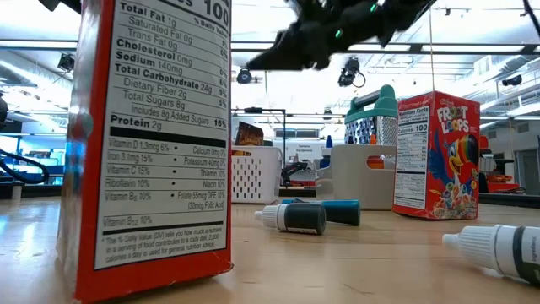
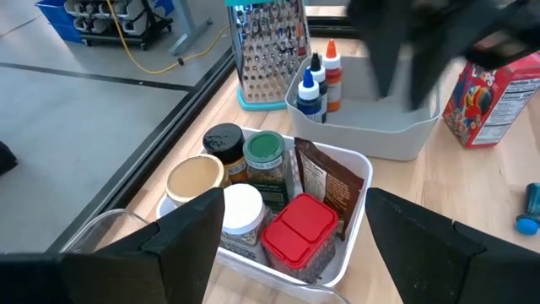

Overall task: Pick & Place Kitchen Items
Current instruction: Put the red cereal box into the transparent bin

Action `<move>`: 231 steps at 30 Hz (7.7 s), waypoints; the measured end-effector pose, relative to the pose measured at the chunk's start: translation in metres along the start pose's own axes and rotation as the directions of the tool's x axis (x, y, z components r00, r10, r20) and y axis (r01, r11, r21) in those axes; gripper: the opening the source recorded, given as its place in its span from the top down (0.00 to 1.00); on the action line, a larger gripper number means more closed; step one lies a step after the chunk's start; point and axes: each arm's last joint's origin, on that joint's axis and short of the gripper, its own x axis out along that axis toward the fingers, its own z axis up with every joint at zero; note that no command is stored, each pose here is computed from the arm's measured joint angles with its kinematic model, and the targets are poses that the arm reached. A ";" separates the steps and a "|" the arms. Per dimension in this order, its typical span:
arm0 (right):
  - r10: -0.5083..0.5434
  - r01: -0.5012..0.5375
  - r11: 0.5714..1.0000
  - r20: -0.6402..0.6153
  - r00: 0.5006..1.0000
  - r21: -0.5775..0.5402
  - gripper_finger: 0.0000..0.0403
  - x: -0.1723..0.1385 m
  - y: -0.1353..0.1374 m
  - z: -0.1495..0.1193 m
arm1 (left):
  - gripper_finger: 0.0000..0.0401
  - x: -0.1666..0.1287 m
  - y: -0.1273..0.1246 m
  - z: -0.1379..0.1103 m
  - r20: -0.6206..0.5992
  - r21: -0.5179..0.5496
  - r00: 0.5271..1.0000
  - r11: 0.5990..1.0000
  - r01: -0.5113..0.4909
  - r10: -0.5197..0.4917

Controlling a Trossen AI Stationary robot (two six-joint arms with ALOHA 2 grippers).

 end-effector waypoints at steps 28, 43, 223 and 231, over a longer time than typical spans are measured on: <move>0.251 -0.204 0.952 -0.196 0.948 0.228 0.50 -0.072 0.072 0.044 | 0.27 0.000 0.000 0.004 0.043 -0.079 0.999 0.997 0.005 -0.001; 0.339 -0.106 0.906 -0.552 0.762 0.410 0.44 -0.100 0.113 0.023 | 0.27 0.000 0.000 0.004 0.042 -0.121 0.999 0.993 0.006 -0.001; 0.055 0.139 0.862 -0.363 0.930 0.488 0.42 -0.046 0.025 0.043 | 0.62 0.040 -0.023 0.020 0.086 -0.075 0.985 0.985 0.156 -0.150; 0.061 0.123 0.869 -0.352 0.934 0.479 0.42 -0.047 0.029 0.046 | 0.61 -0.009 0.004 0.026 0.139 -0.048 0.987 0.996 -0.074 0.080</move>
